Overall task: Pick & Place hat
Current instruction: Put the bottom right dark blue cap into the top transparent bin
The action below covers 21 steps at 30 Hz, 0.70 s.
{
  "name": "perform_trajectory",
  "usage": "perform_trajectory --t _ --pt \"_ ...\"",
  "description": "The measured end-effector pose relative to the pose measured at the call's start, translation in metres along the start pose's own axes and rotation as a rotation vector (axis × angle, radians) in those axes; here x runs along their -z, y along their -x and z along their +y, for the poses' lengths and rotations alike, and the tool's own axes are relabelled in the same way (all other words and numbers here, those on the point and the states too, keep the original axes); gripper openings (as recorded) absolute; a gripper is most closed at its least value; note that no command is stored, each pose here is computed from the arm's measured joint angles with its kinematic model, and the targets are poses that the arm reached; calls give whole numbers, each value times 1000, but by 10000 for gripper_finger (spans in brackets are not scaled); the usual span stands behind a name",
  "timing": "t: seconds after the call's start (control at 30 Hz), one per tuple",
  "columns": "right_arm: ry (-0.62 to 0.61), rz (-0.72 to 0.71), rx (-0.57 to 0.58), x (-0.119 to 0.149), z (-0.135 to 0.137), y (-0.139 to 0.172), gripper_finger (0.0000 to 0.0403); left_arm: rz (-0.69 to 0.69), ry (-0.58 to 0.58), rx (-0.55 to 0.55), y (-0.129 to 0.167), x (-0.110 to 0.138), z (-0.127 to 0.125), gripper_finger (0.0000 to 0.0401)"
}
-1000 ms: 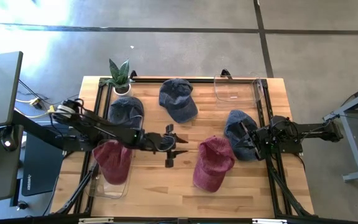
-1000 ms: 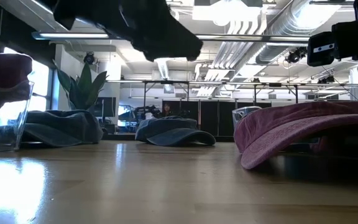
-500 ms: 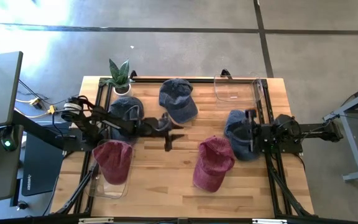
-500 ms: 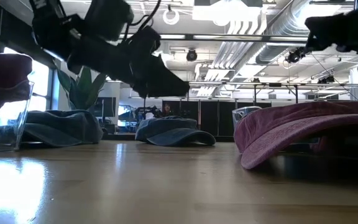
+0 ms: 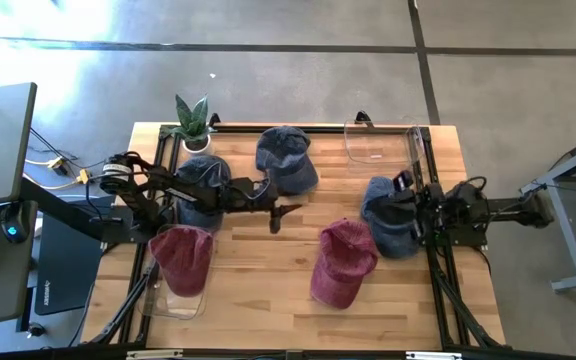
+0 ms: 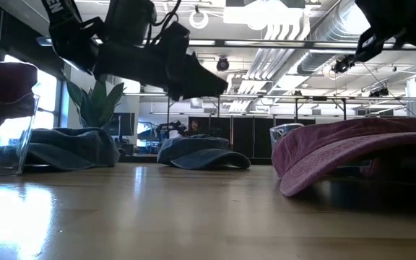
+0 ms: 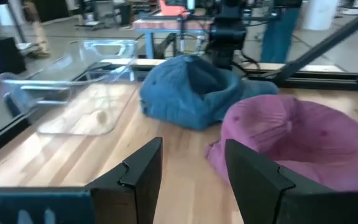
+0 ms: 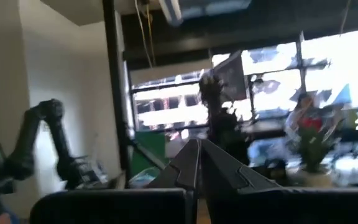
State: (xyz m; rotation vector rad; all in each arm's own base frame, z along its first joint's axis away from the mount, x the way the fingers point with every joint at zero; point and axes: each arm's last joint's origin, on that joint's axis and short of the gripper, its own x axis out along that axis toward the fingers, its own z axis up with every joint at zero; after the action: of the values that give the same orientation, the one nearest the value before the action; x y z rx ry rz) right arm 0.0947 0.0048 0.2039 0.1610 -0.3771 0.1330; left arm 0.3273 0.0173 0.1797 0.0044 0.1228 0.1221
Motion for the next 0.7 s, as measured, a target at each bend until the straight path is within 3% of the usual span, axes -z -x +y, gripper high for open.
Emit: perform_trajectory --t 0.13,0.33,0.7 --pt "-80 73 31 -3 0 -7 12 -7 -12 33 -1 -2 -1 170" --pt "-119 313 96 -19 -1 -30 26 2 -47 34 -1 -1 -1 170" --pt "-10 1046 436 -63 -16 -92 186 10 -73 34 -1 0 -1 170"
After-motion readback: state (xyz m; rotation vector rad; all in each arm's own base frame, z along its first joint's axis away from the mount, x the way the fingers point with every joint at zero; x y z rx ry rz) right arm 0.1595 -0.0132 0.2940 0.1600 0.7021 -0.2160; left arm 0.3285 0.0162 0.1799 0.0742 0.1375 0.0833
